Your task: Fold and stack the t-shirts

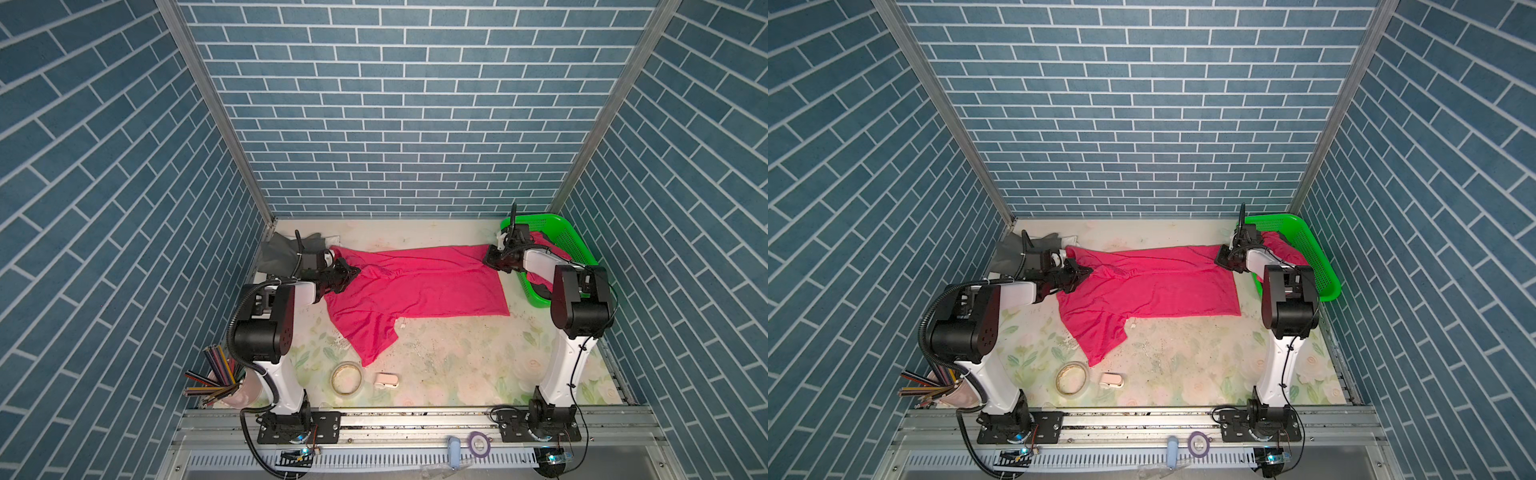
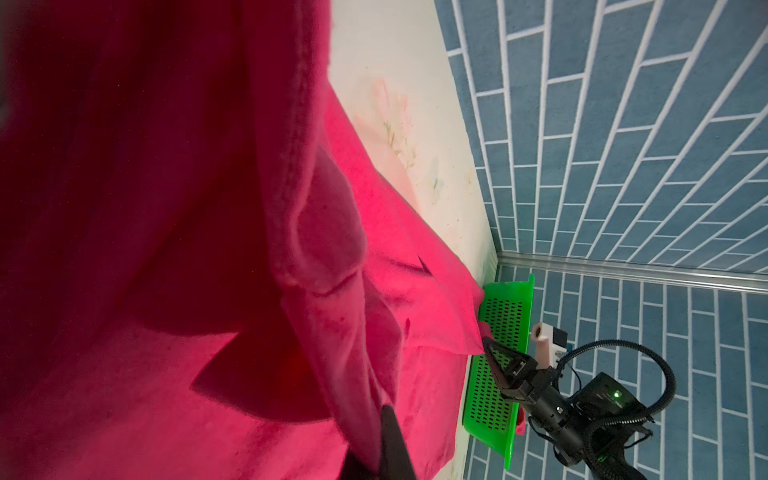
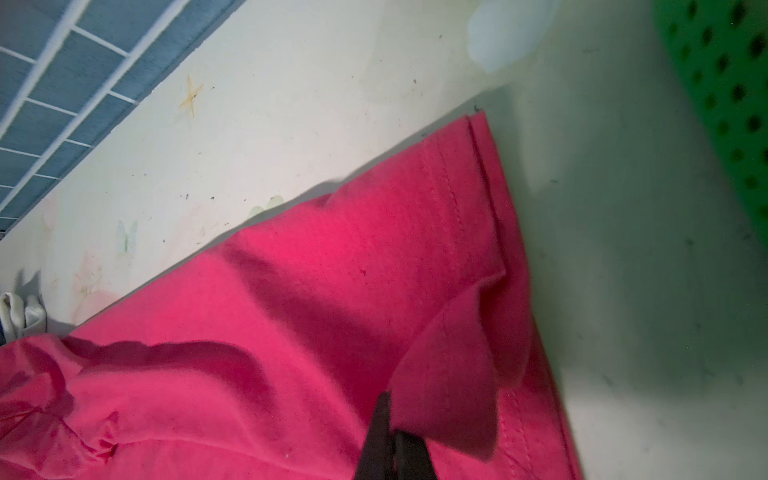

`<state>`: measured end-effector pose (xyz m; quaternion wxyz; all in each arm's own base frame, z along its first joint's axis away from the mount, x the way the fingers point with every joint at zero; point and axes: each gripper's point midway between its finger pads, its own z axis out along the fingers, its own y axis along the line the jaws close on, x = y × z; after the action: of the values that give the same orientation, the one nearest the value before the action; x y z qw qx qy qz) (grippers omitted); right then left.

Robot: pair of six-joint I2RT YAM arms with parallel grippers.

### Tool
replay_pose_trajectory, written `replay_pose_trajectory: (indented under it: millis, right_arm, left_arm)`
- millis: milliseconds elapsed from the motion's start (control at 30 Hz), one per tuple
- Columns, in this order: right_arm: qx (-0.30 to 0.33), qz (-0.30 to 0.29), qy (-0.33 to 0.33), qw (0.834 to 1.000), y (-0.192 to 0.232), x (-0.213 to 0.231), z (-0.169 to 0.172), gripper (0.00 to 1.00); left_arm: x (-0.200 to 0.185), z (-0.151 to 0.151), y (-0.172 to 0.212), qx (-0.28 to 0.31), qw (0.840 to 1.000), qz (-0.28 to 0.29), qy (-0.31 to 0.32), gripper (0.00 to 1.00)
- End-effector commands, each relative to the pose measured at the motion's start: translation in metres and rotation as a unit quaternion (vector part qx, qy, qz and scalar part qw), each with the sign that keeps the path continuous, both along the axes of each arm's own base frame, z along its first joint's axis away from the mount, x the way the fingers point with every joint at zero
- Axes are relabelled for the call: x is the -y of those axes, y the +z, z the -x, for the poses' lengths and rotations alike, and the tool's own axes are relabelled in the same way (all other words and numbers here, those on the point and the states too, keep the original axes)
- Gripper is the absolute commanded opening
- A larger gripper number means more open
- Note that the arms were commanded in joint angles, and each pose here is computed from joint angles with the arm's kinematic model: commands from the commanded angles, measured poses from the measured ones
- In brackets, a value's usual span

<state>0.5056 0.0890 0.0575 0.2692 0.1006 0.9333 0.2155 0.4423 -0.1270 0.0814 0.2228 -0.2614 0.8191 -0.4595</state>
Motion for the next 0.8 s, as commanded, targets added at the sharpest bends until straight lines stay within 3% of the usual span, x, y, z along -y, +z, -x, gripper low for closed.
replay_pose_trajectory:
  millis: [0, 333, 500, 767]
  right_arm:
    - [-0.001, 0.017, -0.014, 1.0, -0.011, 0.01, -0.002, 0.05]
    - [0.01, 0.021, -0.02, 1.0, 0.004, 0.013, 0.005, 0.08]
    - [0.001, 0.026, -0.022, 0.999, -0.006, 0.015, 0.016, 0.16]
    - [-0.004, 0.017, -0.019, 1.0, -0.013, 0.012, 0.021, 0.37]
  left_arm:
    - [0.01, 0.0, 0.013, 0.029, 0.999, 0.017, -0.011, 0.0]
    - [0.013, 0.012, 0.03, 0.038, 0.999, 0.023, -0.012, 0.0]
    - [0.011, 0.021, 0.025, 0.032, 0.999, 0.013, -0.012, 0.0]
    - [0.008, 0.028, 0.01, 0.018, 1.0, 0.007, -0.011, 0.0]
